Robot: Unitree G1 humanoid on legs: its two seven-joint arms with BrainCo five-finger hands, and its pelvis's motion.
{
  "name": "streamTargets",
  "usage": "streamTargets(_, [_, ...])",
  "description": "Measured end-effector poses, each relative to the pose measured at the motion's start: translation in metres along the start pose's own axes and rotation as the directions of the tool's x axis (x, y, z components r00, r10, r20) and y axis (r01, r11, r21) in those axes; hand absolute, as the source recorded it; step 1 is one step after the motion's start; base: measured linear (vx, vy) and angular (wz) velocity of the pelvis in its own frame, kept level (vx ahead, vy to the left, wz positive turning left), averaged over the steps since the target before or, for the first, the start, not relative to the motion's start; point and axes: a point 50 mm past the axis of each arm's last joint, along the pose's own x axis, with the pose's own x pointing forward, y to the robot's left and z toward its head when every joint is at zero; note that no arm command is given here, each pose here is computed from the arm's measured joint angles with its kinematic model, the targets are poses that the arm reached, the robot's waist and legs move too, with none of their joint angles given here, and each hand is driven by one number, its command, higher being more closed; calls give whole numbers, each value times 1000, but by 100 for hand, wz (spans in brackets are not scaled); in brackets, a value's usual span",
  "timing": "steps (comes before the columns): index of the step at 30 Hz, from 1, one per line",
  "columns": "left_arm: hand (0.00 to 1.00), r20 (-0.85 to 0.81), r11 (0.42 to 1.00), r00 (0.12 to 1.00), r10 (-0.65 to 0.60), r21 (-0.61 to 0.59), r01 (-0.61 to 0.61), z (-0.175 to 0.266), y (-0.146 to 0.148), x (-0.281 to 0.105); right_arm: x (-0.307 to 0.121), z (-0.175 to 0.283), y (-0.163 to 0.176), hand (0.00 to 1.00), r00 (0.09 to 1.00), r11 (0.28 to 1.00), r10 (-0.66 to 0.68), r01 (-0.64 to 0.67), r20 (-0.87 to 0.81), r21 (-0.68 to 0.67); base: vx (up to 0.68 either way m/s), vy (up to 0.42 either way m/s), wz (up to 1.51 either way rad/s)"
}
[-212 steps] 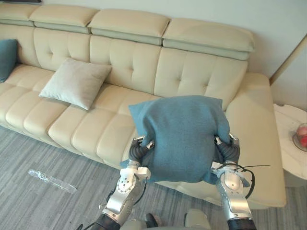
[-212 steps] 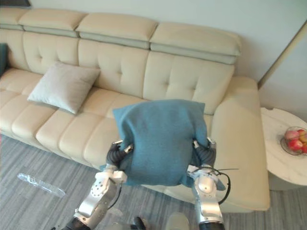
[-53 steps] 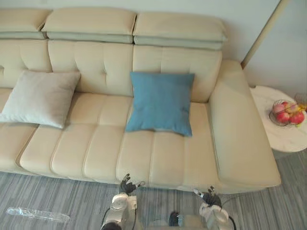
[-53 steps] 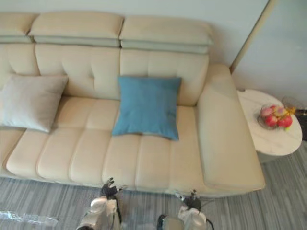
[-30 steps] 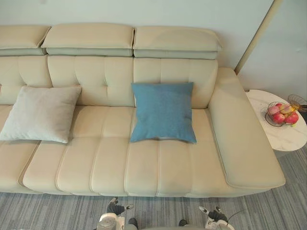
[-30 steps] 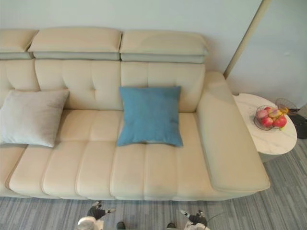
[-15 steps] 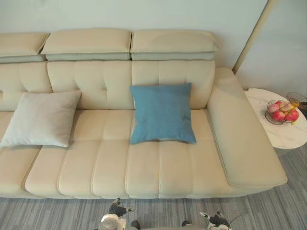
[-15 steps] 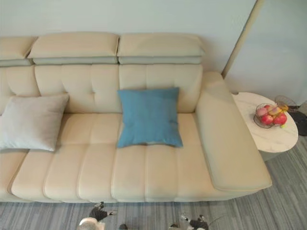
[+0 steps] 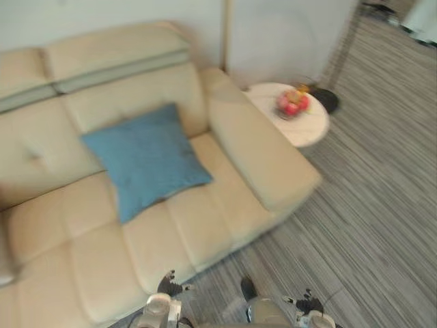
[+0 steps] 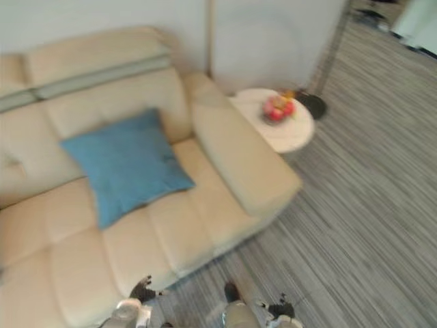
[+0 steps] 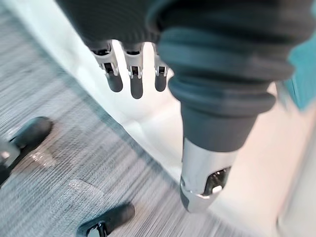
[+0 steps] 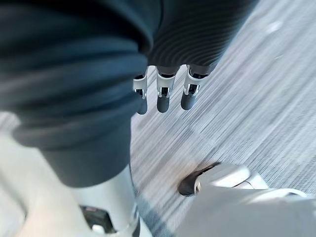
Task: Pick up cushions and gather them together orderly.
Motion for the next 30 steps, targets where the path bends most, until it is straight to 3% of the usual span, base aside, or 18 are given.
streamTargets(3, [0, -13, 999, 1000, 25, -25, -26, -3, 7, 0, -1, -2, 5, 0, 999, 998, 31, -31, 7, -61, -10, -115, -187])
streamTargets(7, [0, 11, 998, 1000, -1, -66, 2, 5, -10, 0, 7, 19, -8, 0, 999, 994, 2, 2, 44, -106, 7, -86, -152])
streamTargets(13, [0, -96, 995, 993, -65, -84, 57, -29, -29, -12, 1, -5, -8, 0, 1000, 994, 11, -13, -23, -112, 130, -261, -120])
streamTargets(15, [0, -62, 995, 995, -78, -69, 73, -22, -31, -10, 0, -10, -13, 0, 999, 993, -1, -4, -48, -115, 138, -115, -169])
streamTargets(22, [0, -36, 990, 995, -93, -113, 88, -14, -41, -10, -2, -21, -33, 0, 993, 996, -65, 58, -97, -74, 185, 81, -169])
streamTargets(30, [0, -39, 980, 998, -59, -195, 50, -15, -37, -10, -11, -37, -27, 0, 990, 997, -72, 74, -119, 13, 301, 203, -113])
